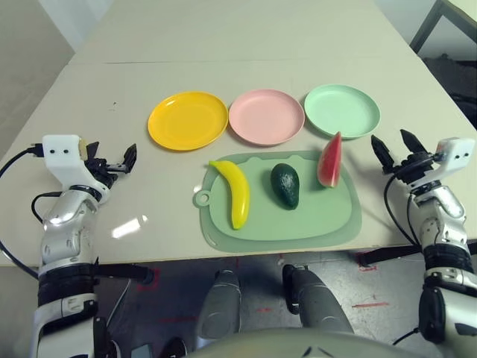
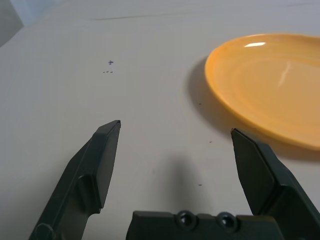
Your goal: Place the fruits into color-matched plates.
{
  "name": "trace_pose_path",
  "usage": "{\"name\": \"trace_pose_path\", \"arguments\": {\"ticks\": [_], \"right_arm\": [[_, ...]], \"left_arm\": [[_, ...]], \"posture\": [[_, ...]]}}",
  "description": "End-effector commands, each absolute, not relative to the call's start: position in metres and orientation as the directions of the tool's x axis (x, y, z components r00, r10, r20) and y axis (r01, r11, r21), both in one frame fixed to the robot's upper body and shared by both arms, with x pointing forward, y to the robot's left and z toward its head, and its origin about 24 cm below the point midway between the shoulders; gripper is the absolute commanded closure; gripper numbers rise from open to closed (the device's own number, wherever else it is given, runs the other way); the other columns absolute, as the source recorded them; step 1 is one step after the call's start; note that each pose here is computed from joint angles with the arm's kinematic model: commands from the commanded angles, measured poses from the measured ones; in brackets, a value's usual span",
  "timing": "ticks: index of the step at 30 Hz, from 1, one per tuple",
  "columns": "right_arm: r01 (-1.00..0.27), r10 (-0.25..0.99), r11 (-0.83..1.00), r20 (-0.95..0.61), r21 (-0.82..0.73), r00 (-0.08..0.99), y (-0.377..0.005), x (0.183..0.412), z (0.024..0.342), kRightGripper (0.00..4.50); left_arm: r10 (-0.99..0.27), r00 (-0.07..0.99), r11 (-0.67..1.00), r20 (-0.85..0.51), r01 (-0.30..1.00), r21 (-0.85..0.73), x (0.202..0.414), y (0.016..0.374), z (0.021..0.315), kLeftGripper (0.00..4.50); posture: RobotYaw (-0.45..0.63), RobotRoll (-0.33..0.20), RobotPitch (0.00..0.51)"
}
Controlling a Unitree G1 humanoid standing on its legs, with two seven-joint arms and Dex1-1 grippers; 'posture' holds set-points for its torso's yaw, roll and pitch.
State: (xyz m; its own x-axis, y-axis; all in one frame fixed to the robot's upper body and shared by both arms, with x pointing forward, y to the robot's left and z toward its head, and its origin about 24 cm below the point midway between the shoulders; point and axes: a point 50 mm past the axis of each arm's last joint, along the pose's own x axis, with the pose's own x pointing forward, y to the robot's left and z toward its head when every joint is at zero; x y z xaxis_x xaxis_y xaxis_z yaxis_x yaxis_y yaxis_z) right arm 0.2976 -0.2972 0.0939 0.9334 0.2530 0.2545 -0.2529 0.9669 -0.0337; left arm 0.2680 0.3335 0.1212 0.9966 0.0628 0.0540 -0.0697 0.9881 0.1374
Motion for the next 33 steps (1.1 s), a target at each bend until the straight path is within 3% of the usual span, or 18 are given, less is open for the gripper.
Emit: {"name": "trace_pose_path", "arguments": {"ticks": [1,6,10,11,15,17,18,21,25,33], "right_arm": [[-0.207,0.208,0.978,0.247,-0.029,0.946,-0.313,0.288,0.093,0.03],[-0.197,0.199,0.98,0.194,-0.028,0.96,-0.326,0.29,0.111,0.03],[-0.077,0.09,0.992,0.124,-0.101,0.988,-0.345,0.295,0.133,0.03],[-0.08,0.102,0.979,0.11,-0.186,0.989,-0.346,0.297,0.146,0.03],[-0.223,0.253,0.816,-0.017,-0.534,0.967,-0.331,0.306,0.18,0.03],[-0.393,0.381,0.491,-0.214,-0.778,0.9,-0.313,0.312,0.192,0.03],[-0.437,0.397,0.372,-0.285,-0.819,0.872,-0.309,0.313,0.194,0.03],[-0.529,0.494,0.067,-0.432,-0.846,0.754,-0.288,0.321,0.219,0.03],[-0.465,0.535,-0.291,-0.545,-0.836,0.646,-0.256,0.329,0.249,0.03],[-0.341,0.596,-0.608,-0.696,-0.717,0.401,-0.2,0.323,0.266,0.03]], "left_arm": [[-0.057,0.996,0.993,0.068,0.049,0.111,0.264,0.325,0.123,0.0],[-0.546,0.838,0.827,0.003,0.538,0.165,0.253,0.293,0.139,0.0],[-0.763,0.624,0.598,-0.17,0.781,0.183,0.235,0.279,0.133,0.0],[-0.797,0.572,0.545,-0.191,0.819,0.179,0.233,0.277,0.135,0.0],[-0.877,0.434,0.408,-0.206,0.899,0.157,0.231,0.267,0.149,0.0],[-0.908,0.356,0.326,-0.22,0.931,0.162,0.232,0.258,0.158,0.0],[-0.915,0.334,0.303,-0.225,0.939,0.164,0.232,0.255,0.161,0.0],[-0.926,0.303,0.268,-0.224,0.948,0.172,0.236,0.249,0.164,0.0],[-0.927,0.329,0.303,-0.181,0.94,0.155,0.245,0.244,0.164,0.0],[-0.927,0.329,0.3,-0.182,0.939,0.165,0.247,0.237,0.159,0.0]], "posture": [[0.03,0.0,0.201],[0.03,0.0,0.213],[0.0,0.0,0.213],[0.0,0.0,0.216],[-0.01,0.0,0.224],[-0.04,0.0,0.216],[-0.04,0.0,0.215],[-0.04,0.0,0.208],[-0.04,0.0,0.192],[-0.03,0.0,0.169]]}}
